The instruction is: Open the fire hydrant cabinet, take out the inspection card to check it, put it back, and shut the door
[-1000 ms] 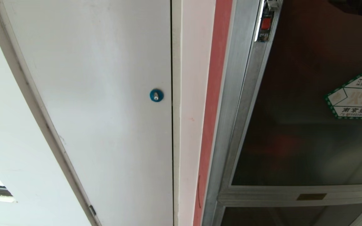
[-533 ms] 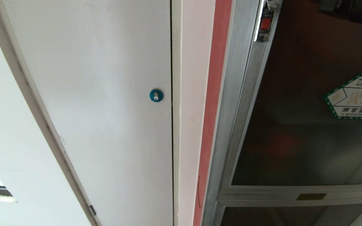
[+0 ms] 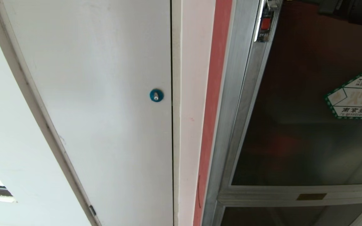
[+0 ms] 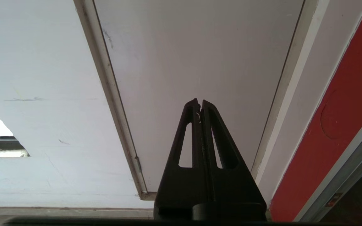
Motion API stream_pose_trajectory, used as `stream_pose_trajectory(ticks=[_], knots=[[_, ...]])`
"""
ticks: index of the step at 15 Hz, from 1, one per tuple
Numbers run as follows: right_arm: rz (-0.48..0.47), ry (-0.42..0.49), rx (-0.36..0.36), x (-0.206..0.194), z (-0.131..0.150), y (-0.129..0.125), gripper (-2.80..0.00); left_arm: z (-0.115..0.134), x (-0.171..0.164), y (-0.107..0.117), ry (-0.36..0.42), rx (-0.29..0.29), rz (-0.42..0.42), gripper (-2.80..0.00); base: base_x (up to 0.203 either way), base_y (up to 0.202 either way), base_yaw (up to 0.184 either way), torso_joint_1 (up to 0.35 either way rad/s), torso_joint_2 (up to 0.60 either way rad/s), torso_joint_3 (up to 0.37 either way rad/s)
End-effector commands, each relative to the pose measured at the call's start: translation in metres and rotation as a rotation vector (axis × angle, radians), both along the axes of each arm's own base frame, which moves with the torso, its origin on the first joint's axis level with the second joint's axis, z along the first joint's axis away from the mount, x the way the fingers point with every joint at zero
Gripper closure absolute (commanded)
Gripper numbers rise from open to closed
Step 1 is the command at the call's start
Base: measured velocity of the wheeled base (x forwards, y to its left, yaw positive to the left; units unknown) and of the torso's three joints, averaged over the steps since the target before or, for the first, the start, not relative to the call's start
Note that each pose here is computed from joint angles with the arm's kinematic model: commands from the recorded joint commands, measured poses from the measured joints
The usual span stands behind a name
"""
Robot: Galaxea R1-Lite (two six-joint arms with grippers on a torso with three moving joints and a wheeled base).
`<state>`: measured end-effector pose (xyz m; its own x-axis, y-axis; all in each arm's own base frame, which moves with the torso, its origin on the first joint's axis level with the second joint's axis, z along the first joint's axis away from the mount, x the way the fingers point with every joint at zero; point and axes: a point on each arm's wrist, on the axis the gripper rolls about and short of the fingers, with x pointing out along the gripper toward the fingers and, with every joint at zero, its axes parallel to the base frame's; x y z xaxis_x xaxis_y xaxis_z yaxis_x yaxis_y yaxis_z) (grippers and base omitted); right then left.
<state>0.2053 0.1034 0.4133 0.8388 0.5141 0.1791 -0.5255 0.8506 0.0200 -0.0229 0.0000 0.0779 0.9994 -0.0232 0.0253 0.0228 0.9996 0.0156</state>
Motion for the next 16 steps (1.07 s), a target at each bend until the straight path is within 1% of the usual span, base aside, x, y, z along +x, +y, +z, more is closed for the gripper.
stream_pose_trajectory(ticks=[1, 3, 5, 16], knots=[[0.006, -0.002, 0.000, -0.001, 0.000, 0.001, 0.00, -0.004, 0.001, 0.000, 0.015, 0.000, 0.000, 0.00, 0.000, 0.000, 0.000, 0.000, 0.00, 0.000], [0.013, -0.016, -0.019, -0.002, 0.000, 0.003, 0.00, -0.003, 0.001, 0.000, 0.013, 0.000, 0.000, 0.00, 0.000, 0.000, 0.000, 0.000, 0.00, 0.000], [0.023, -0.011, -0.025, -0.002, -0.001, 0.006, 0.00, -0.003, 0.001, 0.000, 0.013, 0.000, 0.000, 0.00, 0.000, 0.000, 0.000, 0.000, 0.00, 0.000], [0.016, 0.053, -0.046, 0.010, -0.020, 0.011, 0.00, -0.003, 0.001, 0.000, 0.013, 0.000, 0.000, 0.00, 0.000, 0.000, 0.000, 0.000, 0.00, 0.000]])
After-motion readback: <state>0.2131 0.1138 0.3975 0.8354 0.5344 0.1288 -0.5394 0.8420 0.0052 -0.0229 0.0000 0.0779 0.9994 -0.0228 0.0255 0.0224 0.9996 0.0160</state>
